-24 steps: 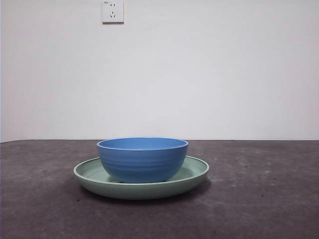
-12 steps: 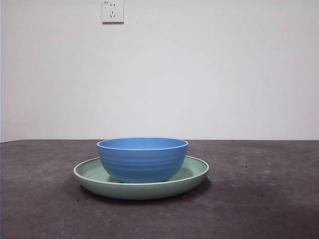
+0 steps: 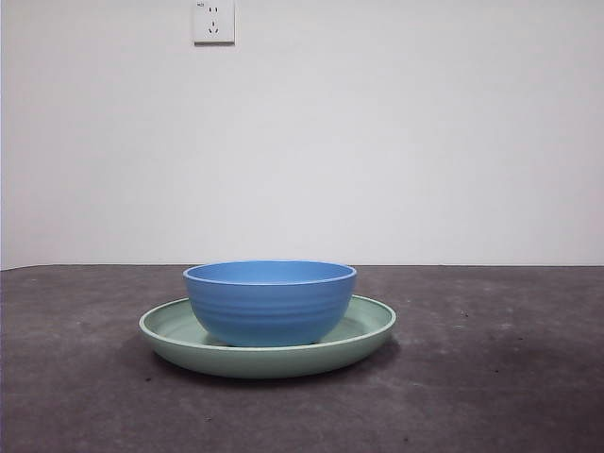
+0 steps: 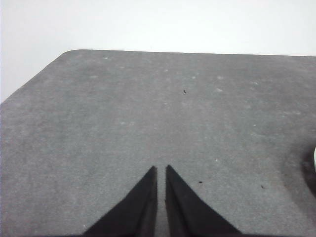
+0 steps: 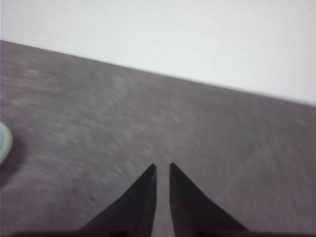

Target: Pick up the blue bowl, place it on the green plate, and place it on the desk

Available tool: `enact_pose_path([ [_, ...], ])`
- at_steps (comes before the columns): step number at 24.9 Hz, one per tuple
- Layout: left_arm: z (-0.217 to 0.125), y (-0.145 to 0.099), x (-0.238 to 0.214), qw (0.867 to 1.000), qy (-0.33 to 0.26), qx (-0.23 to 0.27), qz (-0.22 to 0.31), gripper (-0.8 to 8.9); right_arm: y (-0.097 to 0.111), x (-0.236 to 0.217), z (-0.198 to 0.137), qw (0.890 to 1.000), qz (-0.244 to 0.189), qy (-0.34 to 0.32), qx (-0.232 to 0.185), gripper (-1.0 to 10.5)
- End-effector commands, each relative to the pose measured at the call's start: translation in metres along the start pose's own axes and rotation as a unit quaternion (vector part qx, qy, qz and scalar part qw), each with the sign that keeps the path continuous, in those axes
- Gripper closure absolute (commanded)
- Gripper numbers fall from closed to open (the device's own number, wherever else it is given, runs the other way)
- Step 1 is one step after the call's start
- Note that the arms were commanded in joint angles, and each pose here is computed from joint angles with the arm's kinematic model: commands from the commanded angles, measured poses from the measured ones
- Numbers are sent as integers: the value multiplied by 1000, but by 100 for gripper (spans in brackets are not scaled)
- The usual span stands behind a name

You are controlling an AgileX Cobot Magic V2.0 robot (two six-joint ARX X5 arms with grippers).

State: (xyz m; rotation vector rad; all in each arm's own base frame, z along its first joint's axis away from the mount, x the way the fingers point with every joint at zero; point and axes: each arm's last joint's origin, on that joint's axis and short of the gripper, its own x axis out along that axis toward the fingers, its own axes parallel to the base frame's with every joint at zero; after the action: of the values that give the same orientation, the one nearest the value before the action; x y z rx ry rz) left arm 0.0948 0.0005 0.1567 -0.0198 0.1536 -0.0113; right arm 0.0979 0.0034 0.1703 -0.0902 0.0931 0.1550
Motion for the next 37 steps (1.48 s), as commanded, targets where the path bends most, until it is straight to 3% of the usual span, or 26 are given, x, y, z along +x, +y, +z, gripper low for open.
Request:
enact_pose_path([
  [1,-7,0,2,1000,13,-1,1,786,-1,1,-3,1000,-16,1,24,908],
  [7,-7,0,2,1000,13,-1,1,786,-2,3,-16,997,-57,23,45,908],
  [11,-7,0,2,1000,13,-1,1,786,-2,2,-25,995,-57,67,53,908],
  [29,-7,0,2,1000,13,-1,1,786,-3,0,-9,997,-62,-25,43,908],
  [37,-7,0,2,1000,13,-1,1,786,-3,-1,-7,997,-63,-32,42,908],
])
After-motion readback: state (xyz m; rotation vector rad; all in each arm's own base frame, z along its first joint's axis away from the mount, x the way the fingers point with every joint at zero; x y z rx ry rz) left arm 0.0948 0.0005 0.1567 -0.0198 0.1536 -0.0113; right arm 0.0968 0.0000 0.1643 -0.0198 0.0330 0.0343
